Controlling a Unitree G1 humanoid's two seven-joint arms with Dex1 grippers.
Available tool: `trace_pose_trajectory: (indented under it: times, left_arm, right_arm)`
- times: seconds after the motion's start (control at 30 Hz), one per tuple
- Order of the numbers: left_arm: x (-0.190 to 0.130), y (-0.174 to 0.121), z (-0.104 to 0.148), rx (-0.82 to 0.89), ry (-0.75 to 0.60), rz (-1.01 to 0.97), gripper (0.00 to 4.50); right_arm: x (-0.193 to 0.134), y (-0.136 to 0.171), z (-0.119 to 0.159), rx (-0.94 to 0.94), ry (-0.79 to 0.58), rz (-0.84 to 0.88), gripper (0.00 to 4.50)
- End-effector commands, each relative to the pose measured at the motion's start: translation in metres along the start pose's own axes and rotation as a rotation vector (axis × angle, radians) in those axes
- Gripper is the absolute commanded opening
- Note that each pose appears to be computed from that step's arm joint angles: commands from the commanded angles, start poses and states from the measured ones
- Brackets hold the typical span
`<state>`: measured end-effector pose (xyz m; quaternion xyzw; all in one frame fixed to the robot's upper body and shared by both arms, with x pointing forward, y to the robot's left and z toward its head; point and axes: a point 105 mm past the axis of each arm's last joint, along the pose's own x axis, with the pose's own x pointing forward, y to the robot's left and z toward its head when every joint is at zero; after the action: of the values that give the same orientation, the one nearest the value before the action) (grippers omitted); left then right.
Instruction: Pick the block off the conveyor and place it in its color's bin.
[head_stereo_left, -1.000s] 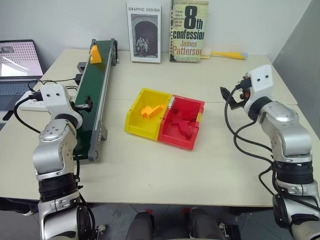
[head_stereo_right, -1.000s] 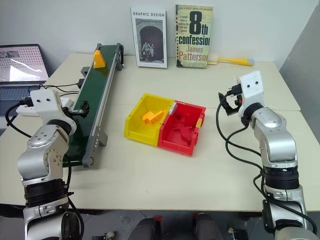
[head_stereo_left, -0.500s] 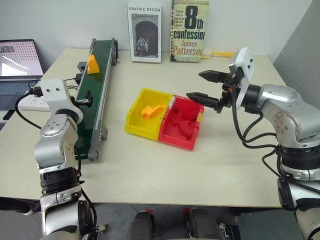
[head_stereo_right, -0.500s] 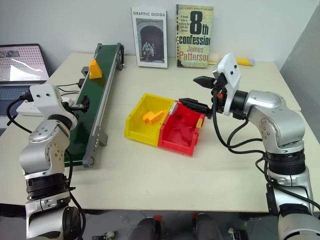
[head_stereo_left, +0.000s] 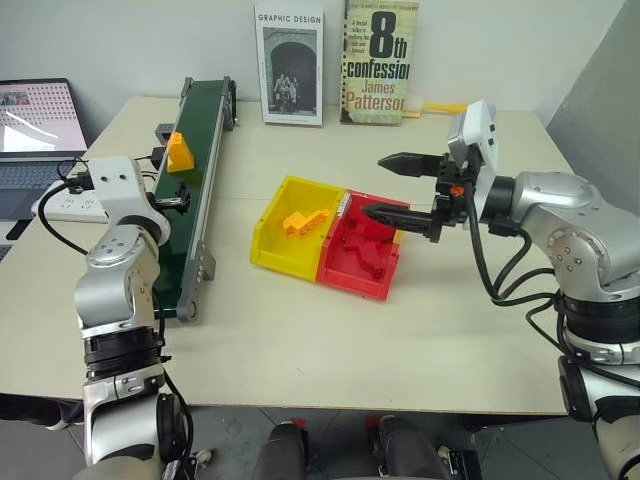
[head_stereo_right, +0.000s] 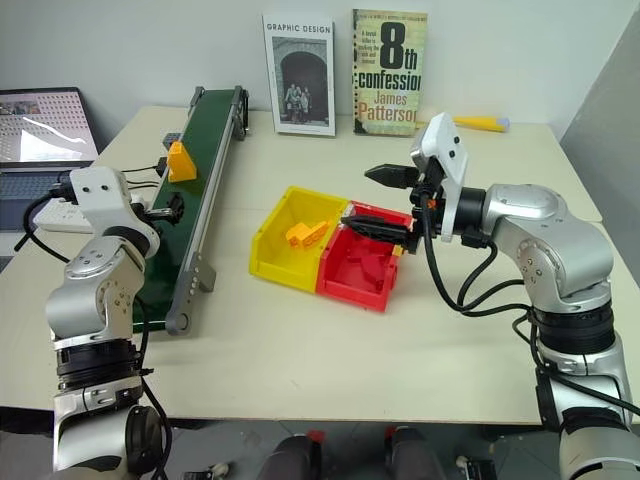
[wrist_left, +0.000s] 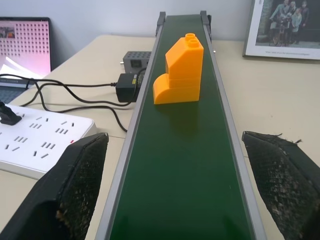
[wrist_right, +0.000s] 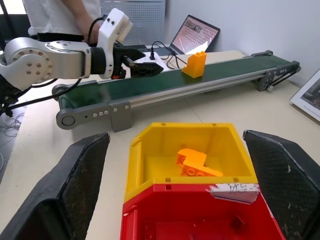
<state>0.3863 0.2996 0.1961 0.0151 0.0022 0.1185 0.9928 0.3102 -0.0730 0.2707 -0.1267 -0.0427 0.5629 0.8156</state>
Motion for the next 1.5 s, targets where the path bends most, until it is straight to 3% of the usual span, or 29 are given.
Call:
trace_pose_trajectory:
  times: [0.03, 0.5, 0.53, 1.0, 1.13, 1.33, 1.5]
  left_arm:
    - [0.005, -0.001, 0.019, 0.013, -0.063, -0.003, 4.46]
    - [0.018, -0.005, 0.017, -0.056, -0.062, -0.01, 4.46]
    - [0.018, -0.006, 0.016, -0.066, -0.057, -0.015, 4.11]
    - [-0.019, -0.006, 0.004, -0.117, 0.014, 0.044, 1.65]
    - [-0.015, -0.014, 0.025, -0.046, -0.034, -0.007, 1.53]
    - [-0.013, -0.088, 0.055, 0.05, -0.083, -0.411, 1.53]
    - [-0.036, -0.152, 0.038, 0.176, -0.02, -0.84, 1.53]
  right_arm:
    - [-0.005, 0.004, 0.016, -0.055, -0.028, 0.001, 4.5]
    - [-0.011, 0.0, 0.014, -0.067, -0.004, -0.05, 4.5]
    - [-0.011, 0.0, 0.014, -0.067, -0.004, -0.052, 4.5]
    - [-0.014, -0.004, 0.016, -0.073, -0.003, -0.065, 4.5]
    - [-0.014, -0.005, 0.016, -0.076, 0.001, -0.071, 4.5]
    - [-0.017, -0.007, -0.003, -0.199, 0.174, -0.102, 4.5]
    - [-0.02, 0.005, 0.001, -0.187, 0.179, -0.083, 4.5]
